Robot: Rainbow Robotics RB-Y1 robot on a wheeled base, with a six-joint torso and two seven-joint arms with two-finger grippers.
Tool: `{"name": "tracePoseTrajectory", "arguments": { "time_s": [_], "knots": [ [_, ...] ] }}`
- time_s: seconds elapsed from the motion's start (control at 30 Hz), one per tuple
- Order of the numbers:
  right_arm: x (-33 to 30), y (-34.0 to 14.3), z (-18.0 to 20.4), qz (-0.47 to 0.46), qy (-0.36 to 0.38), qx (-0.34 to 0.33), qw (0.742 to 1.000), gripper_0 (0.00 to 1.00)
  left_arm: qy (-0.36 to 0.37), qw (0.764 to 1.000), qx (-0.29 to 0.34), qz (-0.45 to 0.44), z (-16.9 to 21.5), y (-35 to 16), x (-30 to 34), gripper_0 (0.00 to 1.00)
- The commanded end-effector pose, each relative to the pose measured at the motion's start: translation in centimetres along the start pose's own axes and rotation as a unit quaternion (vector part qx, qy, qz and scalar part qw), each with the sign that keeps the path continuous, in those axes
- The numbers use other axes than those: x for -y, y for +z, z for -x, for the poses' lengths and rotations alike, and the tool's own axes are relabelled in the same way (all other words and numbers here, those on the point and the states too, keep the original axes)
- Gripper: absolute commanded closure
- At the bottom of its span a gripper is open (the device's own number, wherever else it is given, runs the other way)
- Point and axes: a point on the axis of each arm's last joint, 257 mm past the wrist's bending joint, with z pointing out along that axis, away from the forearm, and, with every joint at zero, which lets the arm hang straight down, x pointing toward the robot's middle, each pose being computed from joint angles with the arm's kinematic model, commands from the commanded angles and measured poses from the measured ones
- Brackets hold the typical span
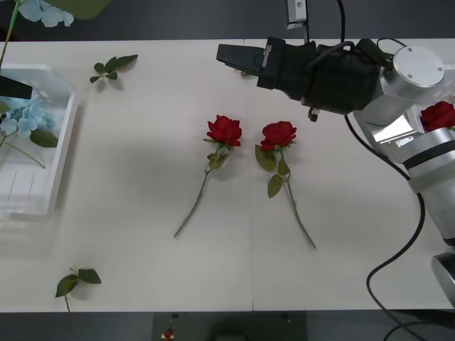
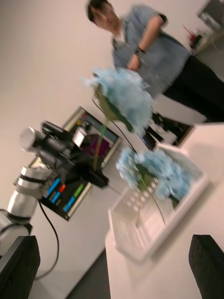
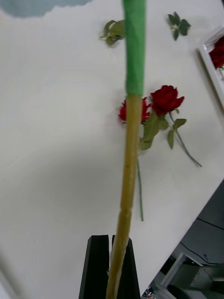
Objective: Put the red flowers into the right box and the blue flowers into the left box
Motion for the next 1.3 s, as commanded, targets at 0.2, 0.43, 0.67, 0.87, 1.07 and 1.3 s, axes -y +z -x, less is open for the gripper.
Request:
{"name": "tracePoseTrajectory", "arguments": {
  "time_s": [0.2,0.43,0.67,0.87,1.07,1.3],
  "knots": [
    [4.1,-6.1,-3.6,-0.163,0.013,-0.16,0.973,0.06,-0.041,0.989,-0.029,0.14,-2.3,-6.1,-6.4,1.0],
    [7.5,-10.7,-9.4,-0.29,0.02,-0.284,0.914,0.07,-0.083,0.962,-0.062,0.251,-5.4,-10.4,-11.4,1.0],
    [11.2,-14.2,-13.6,-0.437,-0.042,-0.324,0.838,0.06,-0.15,0.926,-0.086,0.337,-8.2,-12.9,-14.8,1.0],
    [13.7,-17.0,-14.8,-0.51,-0.067,-0.342,0.786,0.07,-0.19,0.895,-0.096,0.391,-9.5,-12.6,-16.9,1.0],
    [15.5,-18.0,-14.2,-0.556,-0.101,-0.335,0.754,0.07,-0.225,0.866,-0.097,0.435,-11.1,-12.2,-19.0,1.0],
    [16.8,-17.6,-14.7,-0.574,-0.102,-0.326,0.744,0.07,-0.248,0.846,-0.088,0.463,-13.5,-10.9,-22.5,1.0]
  ]
}}
